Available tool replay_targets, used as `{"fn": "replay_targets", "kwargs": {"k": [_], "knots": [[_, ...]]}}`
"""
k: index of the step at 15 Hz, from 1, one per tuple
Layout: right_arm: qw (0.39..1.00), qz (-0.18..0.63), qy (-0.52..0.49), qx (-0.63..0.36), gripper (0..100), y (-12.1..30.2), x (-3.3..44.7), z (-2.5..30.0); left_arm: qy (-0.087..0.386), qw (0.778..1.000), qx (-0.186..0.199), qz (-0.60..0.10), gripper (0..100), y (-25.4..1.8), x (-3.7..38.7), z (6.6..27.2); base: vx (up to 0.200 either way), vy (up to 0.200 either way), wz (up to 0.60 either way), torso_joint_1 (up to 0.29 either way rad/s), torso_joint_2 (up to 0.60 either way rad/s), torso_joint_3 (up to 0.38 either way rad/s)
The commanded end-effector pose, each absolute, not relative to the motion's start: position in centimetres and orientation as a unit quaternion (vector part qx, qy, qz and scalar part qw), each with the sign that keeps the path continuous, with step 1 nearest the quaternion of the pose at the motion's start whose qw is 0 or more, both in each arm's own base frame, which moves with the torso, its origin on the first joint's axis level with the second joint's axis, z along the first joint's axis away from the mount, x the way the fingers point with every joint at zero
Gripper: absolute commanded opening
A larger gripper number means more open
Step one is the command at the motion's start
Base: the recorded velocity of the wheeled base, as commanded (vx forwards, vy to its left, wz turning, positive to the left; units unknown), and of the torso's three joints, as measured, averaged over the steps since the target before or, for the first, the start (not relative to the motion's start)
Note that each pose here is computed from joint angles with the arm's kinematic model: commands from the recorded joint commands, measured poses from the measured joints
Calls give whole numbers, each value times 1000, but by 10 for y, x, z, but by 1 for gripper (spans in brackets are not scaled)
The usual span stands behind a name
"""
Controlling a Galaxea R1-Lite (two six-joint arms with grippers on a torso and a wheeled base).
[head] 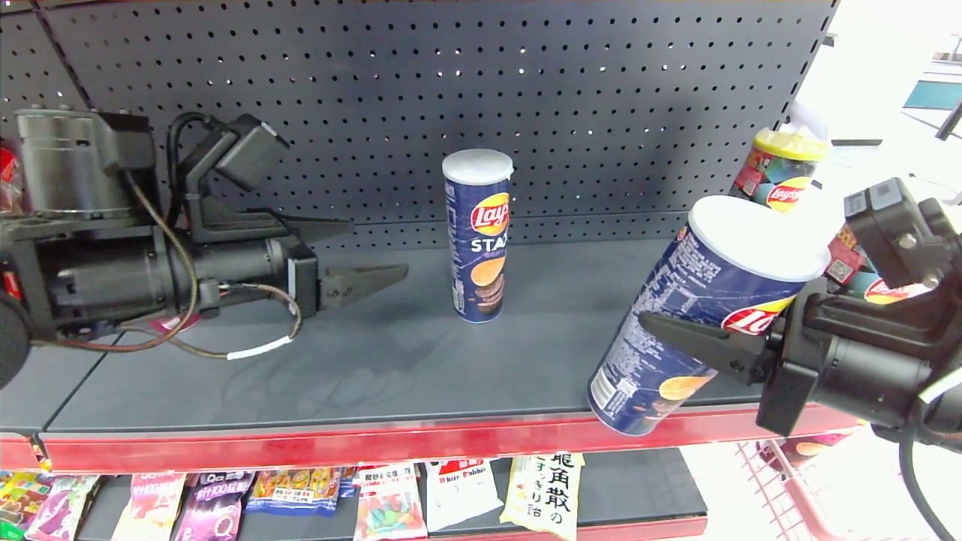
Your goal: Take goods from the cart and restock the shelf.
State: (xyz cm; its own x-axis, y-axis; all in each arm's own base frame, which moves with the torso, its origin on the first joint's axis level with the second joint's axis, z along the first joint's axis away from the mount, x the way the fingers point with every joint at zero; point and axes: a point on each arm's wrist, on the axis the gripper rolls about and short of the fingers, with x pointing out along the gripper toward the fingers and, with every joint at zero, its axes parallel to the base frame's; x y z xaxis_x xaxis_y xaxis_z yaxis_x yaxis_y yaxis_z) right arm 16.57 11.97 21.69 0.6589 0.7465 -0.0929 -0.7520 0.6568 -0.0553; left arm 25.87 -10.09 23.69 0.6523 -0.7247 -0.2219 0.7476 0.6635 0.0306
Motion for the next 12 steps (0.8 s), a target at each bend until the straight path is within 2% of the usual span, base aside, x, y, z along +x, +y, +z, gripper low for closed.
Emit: {"fn": "replay_targets", "kwargs": {"k": [1,3,6,12], "knots": [[910,410,32,-45,0,119,166,216,101,901,61,-417,100,-124,291,225,0,0,0,0,0,0],[910,410,32,-45,0,120,168,216,88,895,61,-432,100,-144,311,228,0,0,0,0,0,0],[910,410,34,-45,0,120,168,216,75,898,63,-430,100,-155,331,231,0,0,0,0,0,0],[911,407,37,-46,0,120,170,214,58,890,64,-447,100,-179,339,235,0,0,0,0,0,0]]}}
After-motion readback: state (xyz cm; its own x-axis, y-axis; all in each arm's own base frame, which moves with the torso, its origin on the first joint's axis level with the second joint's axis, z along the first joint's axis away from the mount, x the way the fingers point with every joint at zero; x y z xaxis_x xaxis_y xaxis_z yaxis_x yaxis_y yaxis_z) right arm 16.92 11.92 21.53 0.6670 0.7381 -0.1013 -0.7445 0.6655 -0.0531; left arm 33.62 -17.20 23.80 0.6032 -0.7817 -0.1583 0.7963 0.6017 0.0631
